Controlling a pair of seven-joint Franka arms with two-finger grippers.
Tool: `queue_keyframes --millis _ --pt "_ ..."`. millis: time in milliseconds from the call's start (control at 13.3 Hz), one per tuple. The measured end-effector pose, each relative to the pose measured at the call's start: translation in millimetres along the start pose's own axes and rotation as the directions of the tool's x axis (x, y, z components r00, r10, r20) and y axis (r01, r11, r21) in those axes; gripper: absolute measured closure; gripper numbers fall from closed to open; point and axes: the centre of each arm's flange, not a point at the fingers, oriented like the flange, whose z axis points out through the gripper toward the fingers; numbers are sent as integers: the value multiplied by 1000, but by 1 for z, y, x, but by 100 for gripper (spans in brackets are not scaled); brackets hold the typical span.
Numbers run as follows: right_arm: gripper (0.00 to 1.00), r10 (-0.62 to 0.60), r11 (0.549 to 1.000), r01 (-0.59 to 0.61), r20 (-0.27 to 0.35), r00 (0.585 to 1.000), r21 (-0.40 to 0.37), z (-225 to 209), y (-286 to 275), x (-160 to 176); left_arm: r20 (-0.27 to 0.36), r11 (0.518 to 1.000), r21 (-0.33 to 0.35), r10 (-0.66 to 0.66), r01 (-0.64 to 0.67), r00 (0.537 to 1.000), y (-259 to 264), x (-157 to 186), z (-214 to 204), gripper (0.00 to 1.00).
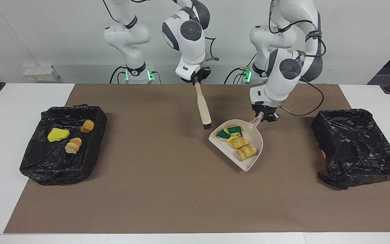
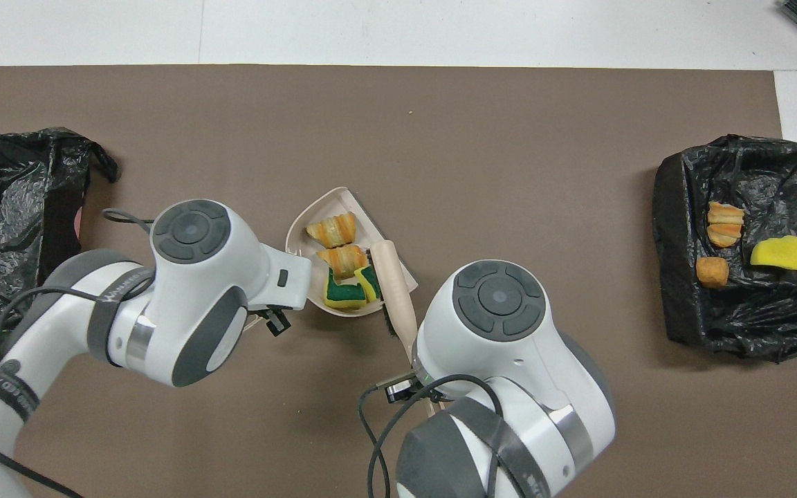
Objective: Sweep and dump trash in bin
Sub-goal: 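Sweep the yellow sponge piece into the dustpan with the right gripper, then carry the loaded dustpan to the black bag with the left gripper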
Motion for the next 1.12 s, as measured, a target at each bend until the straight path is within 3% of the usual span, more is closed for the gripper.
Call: queue_keyframes --millis 300,525,900,1125 --pt "74 51 998 -50 15 999 -34 24 -36 -61 -60 995 6 -103 103 993 -88 -68 -31 69" --pt "74 101 993 -101 -3 995 -67 53 -56 -94 -55 989 -17 -149 148 987 -129 -112 -67 69" --pt "74 120 990 -122 -32 992 -66 98 -59 -103 -28 981 -82 -181 178 983 -218 -205 -132 69" --pt "74 142 988 -144 -49 989 -49 130 -65 -105 -7 989 -44 -143 143 990 -289 -284 -133 69"
